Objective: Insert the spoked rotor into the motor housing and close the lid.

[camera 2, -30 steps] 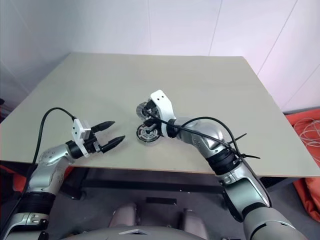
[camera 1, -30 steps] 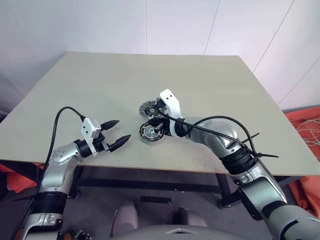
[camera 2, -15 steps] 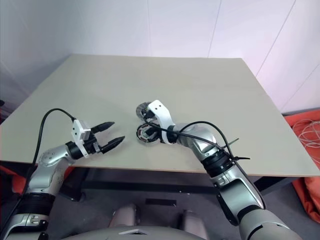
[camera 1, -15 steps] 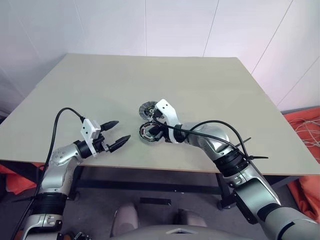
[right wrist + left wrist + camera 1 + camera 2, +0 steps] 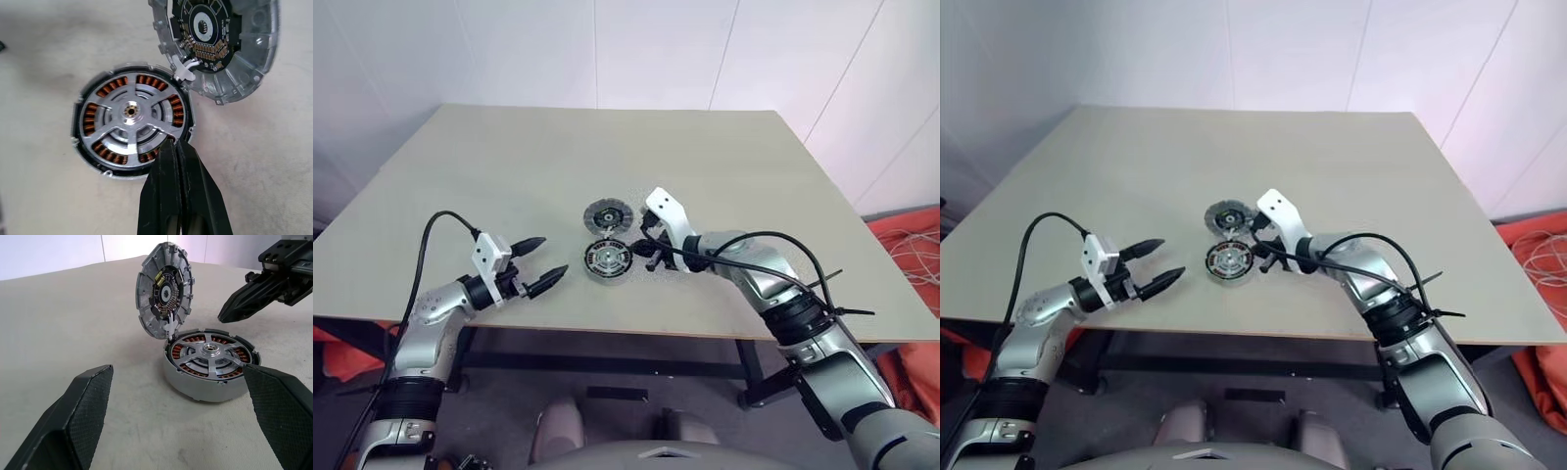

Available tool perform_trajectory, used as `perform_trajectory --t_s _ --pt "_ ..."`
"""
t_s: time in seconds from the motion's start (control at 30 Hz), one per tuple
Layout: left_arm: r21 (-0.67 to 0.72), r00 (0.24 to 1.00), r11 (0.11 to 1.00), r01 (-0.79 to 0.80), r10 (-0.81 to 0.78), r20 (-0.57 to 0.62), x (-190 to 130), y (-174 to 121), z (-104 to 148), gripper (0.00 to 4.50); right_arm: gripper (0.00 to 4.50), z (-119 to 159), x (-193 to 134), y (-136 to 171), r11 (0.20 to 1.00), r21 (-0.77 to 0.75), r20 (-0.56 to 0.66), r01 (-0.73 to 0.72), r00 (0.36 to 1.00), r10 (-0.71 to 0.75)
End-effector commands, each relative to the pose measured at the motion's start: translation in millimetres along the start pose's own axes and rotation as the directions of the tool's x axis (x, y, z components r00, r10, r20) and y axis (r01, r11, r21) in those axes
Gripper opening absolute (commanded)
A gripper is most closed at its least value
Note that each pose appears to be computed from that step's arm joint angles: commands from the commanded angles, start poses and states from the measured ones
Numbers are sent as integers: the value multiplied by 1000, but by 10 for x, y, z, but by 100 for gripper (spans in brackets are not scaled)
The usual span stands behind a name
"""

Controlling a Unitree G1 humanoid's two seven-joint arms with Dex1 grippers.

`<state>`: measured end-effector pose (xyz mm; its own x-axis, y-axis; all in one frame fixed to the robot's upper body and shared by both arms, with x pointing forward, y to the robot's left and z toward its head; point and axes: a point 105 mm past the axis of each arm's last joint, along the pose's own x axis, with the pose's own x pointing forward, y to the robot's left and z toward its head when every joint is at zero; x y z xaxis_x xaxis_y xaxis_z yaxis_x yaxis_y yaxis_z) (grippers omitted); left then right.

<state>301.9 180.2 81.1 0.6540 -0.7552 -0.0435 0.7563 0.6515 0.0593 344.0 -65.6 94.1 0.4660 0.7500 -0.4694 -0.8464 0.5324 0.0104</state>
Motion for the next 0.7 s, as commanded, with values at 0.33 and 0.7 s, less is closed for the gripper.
perform_trajectory --t_s 0.33,0.7 --pt "13 999 1000 -8 8 31 15 46 111 450 329 301 -198 211 738 -602 -233 -306 951 205" --pt "20 998 999 -41 40 51 -19 54 139 450 446 412 3 145 333 -762 -524 -555 831 186"
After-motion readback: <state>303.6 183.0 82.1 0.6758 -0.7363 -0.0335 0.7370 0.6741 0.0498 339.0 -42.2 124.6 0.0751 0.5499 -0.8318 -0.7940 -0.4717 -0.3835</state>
